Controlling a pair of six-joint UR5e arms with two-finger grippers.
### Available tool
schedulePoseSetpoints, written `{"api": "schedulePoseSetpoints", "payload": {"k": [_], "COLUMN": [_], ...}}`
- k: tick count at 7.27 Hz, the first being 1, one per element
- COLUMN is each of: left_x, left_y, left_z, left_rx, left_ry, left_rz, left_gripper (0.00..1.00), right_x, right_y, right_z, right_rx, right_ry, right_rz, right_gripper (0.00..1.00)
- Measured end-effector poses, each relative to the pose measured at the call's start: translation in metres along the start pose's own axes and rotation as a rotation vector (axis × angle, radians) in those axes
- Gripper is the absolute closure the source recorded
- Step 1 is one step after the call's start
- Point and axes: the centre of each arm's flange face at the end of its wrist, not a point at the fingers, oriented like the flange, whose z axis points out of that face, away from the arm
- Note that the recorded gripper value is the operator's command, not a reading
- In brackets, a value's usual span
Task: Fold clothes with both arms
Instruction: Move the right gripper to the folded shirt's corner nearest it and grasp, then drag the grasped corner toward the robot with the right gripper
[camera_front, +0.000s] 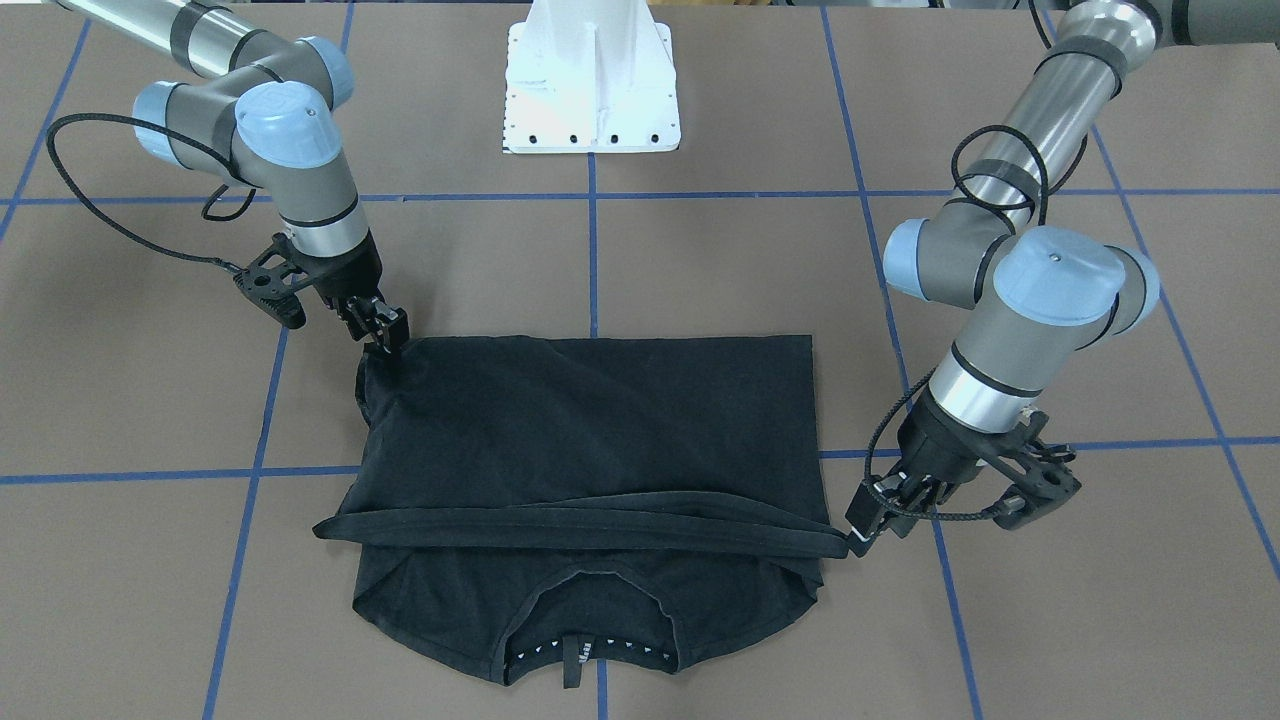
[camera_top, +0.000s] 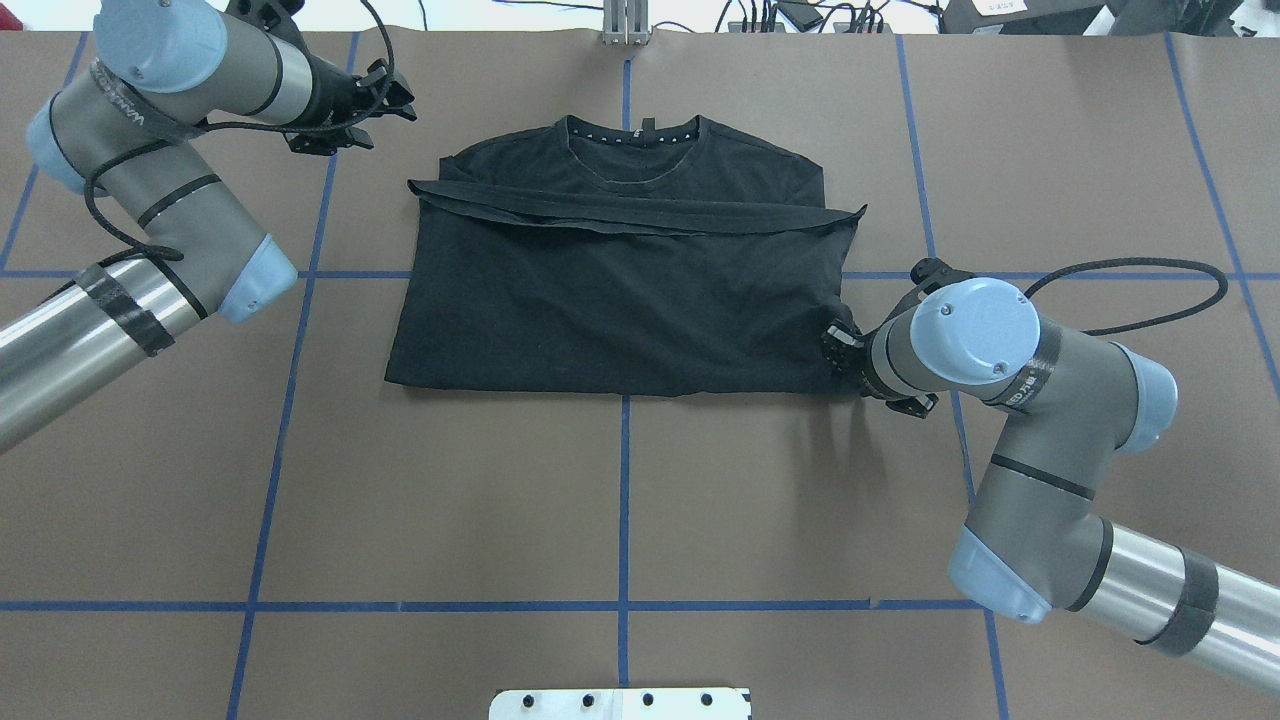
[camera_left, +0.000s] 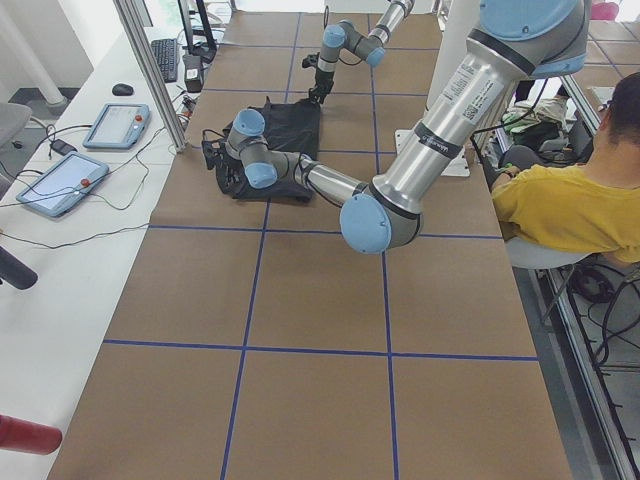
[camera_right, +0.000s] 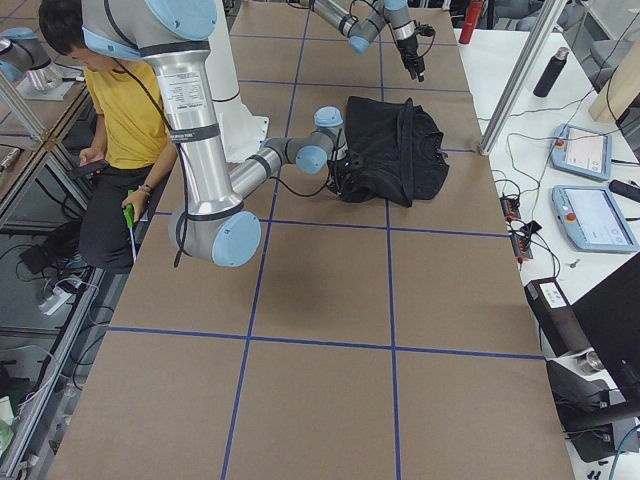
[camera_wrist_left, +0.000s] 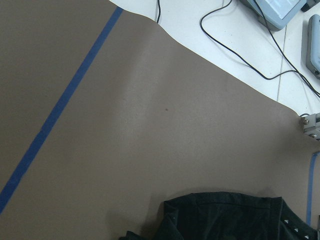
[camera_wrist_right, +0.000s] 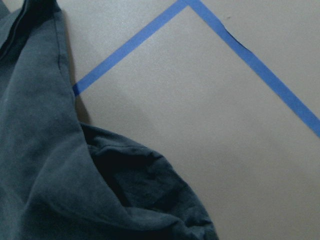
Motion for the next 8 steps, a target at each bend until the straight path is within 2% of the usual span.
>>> {"api": "schedulePoseSetpoints", "payload": {"k": [2,5,7,8], "left_x": [-0.003,-0.004,-0.004,-0.004], "left_y": [0.000,0.000,0.000,0.000], "left_z": [0.000,-0.001,-0.001,-0.001], "left_rx": [0.000,0.000,0.000,0.000], "left_ry": [-0.002,-0.003,-0.003,-0.003], "left_rz": [0.000,-0.001,-0.002,-0.001], "left_gripper": [0.31,0.31,0.31,0.31], "right_x": [-0.001,0.005,0.035,0.055], "right_y": [0.000,0.001,0.001,0.003], "right_z": [-0.002,-0.026,-0.063,-0.087], "right_rx": [-0.005,-0.040,-0.073,-0.112], "right_ry": [-0.003,-0.028,-0.052,-0.058], "right_rz": [-0.012,-0.041,-0.046,-0.035], "right_gripper": [1.00,1.00,1.00,1.00]}}
